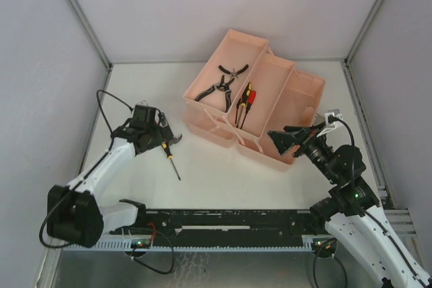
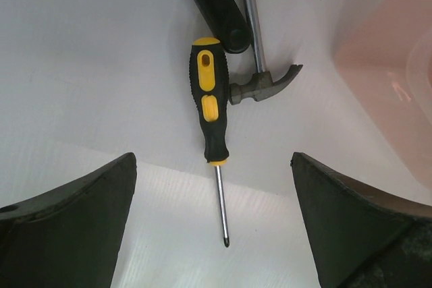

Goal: Pack the tool kit
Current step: Pick up the screwdriver from the center of the board.

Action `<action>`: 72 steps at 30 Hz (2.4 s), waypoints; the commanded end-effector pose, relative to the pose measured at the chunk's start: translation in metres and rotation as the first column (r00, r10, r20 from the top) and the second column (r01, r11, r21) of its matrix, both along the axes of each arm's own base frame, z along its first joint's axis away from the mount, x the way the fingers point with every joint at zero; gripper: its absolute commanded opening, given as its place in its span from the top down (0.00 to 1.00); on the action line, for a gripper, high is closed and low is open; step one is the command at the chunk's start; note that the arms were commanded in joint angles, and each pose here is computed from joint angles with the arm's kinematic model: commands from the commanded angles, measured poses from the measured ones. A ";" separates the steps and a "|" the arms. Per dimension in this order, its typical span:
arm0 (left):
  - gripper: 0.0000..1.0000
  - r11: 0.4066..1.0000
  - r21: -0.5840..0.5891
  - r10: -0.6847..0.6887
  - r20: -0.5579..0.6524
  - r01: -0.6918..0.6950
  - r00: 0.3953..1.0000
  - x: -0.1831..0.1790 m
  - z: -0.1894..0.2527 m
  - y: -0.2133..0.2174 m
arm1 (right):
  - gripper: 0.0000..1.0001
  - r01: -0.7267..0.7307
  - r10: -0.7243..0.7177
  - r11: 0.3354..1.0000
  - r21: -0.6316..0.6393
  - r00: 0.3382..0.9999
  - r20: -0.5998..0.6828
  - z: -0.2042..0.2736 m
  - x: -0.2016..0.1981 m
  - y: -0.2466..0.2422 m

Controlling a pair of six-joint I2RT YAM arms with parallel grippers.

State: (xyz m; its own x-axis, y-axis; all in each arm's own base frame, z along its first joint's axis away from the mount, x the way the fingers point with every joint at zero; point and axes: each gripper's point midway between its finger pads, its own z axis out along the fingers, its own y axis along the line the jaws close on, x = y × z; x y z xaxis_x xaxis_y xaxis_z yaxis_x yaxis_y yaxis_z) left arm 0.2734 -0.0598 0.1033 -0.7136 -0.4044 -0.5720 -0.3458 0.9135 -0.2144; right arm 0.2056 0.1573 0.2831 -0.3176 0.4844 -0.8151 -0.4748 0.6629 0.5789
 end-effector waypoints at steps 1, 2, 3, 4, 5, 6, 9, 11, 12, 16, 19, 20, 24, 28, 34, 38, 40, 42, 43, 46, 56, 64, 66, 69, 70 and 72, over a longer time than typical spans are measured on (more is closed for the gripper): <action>0.01 0.999 0.003 -0.039 0.013 0.039 0.999 0.034 0.010 -0.006 | 0.10 0.042 -0.042 0.999 -0.022 0.999 0.019 0.001 0.006 -0.007; 0.02 0.999 0.001 -0.039 0.002 0.039 0.999 0.038 0.006 -0.007 | 0.10 0.050 -0.050 0.998 -0.023 0.999 0.017 0.000 0.006 -0.008; 0.04 0.999 -0.005 -0.035 -0.015 0.035 0.999 0.041 0.000 -0.007 | 0.10 0.055 -0.055 0.998 -0.026 0.998 0.018 0.000 0.006 -0.009; 0.06 0.999 -0.014 -0.037 -0.029 0.036 0.999 0.045 -0.005 -0.006 | 0.10 0.060 -0.060 0.998 -0.030 0.998 0.018 -0.001 0.006 -0.010; 0.09 0.999 -0.023 -0.040 -0.046 0.038 0.998 0.048 -0.009 -0.006 | 0.10 0.068 -0.067 0.997 -0.032 0.998 0.019 -0.001 0.007 -0.011; 0.10 0.999 -0.026 -0.034 -0.060 0.033 0.998 0.050 -0.013 -0.004 | 0.10 0.074 -0.073 0.997 -0.037 0.997 0.020 -0.002 0.007 -0.013; 0.16 1.000 -0.027 -0.012 -0.090 0.010 0.996 0.057 -0.022 0.003 | 0.10 0.091 -0.091 0.995 -0.043 0.996 0.019 -0.003 0.007 -0.016; 0.21 0.999 -0.032 -0.016 -0.107 0.012 0.994 0.061 -0.027 0.003 | 0.10 0.101 -0.101 0.994 -0.048 0.995 0.018 -0.004 0.008 -0.018; 0.24 1.000 -0.027 -0.012 -0.116 0.009 0.993 0.063 -0.030 0.004 | 0.10 0.103 -0.103 0.993 -0.048 0.995 0.017 -0.004 0.009 -0.018; 0.33 1.000 -0.012 0.010 -0.153 -0.012 0.988 0.063 -0.043 0.008 | 0.10 0.096 -0.096 0.994 -0.049 0.995 0.008 -0.006 0.009 -0.016; 0.36 1.000 0.014 0.030 -0.171 -0.028 0.985 0.066 -0.052 0.013 | 0.10 0.096 -0.096 0.994 -0.058 0.995 -0.004 -0.010 0.010 -0.016; 0.37 0.999 0.019 0.035 -0.179 -0.032 0.983 0.067 -0.054 0.014 | 0.10 0.093 -0.093 0.994 -0.061 0.996 -0.004 -0.010 0.011 -0.015; 0.38 0.999 0.024 0.045 -0.181 -0.041 0.982 0.071 -0.056 0.014 | 0.10 0.068 -0.068 0.997 -0.041 0.998 -0.001 -0.006 0.011 -0.009; 0.40 0.998 0.041 0.046 -0.204 -0.039 0.978 0.072 -0.063 0.017 | 0.10 0.063 -0.063 0.998 -0.030 0.998 -0.004 -0.005 0.011 -0.008; 0.48 0.999 0.021 0.046 -0.233 -0.042 0.971 0.066 -0.078 0.014 | 0.10 0.071 -0.072 0.997 -0.041 0.997 -0.018 -0.009 0.011 -0.010; 0.54 0.999 0.017 0.052 -0.228 -0.050 0.972 0.064 -0.078 0.014 | 0.10 0.076 -0.077 0.996 -0.042 0.997 -0.018 -0.009 0.010 -0.011; 0.55 0.998 0.022 0.058 -0.226 -0.054 0.972 0.063 -0.076 0.016 | 0.10 0.079 -0.080 0.996 -0.045 0.997 -0.021 -0.011 0.010 -0.012; 0.55 0.998 0.017 0.062 -0.220 -0.060 0.974 0.063 -0.074 0.016 | 0.10 0.083 -0.084 0.995 -0.047 0.996 -0.022 -0.011 0.011 -0.013; 0.55 0.998 0.011 0.060 -0.216 -0.059 0.974 0.062 -0.073 0.015 | 0.10 0.086 -0.087 0.995 -0.049 0.996 -0.022 -0.011 0.011 -0.013; 0.53 0.998 -0.009 0.058 -0.206 -0.061 0.977 0.062 -0.070 0.012 | 0.10 0.088 -0.089 0.995 -0.051 0.996 -0.020 -0.011 0.010 -0.014; 0.51 0.997 -0.056 0.044 -0.205 -0.057 0.978 0.058 -0.073 0.004 | 0.10 0.095 -0.096 0.994 -0.052 0.995 -0.029 -0.013 0.011 -0.015; 0.54 0.997 -0.004 0.068 -0.228 -0.071 0.971 0.047 -0.082 0.014 | 0.10 0.119 -0.121 0.991 -0.055 0.992 -0.031 -0.014 0.011 -0.020; 0.54 0.997 0.004 0.071 -0.230 -0.072 0.971 0.046 -0.082 0.016 | 0.10 0.117 -0.119 0.992 -0.054 0.992 -0.032 -0.014 0.011 -0.019; 0.53 0.997 0.011 0.075 -0.234 -0.074 0.969 0.043 -0.083 0.017 | 0.10 0.119 -0.121 0.991 -0.054 0.992 -0.035 -0.015 0.011 -0.019; 0.53 0.997 0.010 0.076 -0.236 -0.076 0.969 0.043 -0.083 0.017 | 0.10 0.120 -0.122 0.991 -0.054 0.992 -0.034 -0.015 0.011 -0.020; 0.52 0.997 0.005 0.075 -0.238 -0.076 0.968 0.041 -0.084 0.016 | 0.10 0.121 -0.123 0.991 -0.051 0.992 -0.035 -0.014 0.012 -0.019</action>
State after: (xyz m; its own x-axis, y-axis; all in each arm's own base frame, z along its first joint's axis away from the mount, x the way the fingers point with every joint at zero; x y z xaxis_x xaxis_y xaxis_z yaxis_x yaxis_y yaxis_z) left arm 0.3220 -0.0484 0.0178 -0.8088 -0.4521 -0.3761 -0.4392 0.8897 -0.1249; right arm 0.2148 0.1412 0.2624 -0.3161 0.4640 -0.8275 -0.3725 0.7414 0.5581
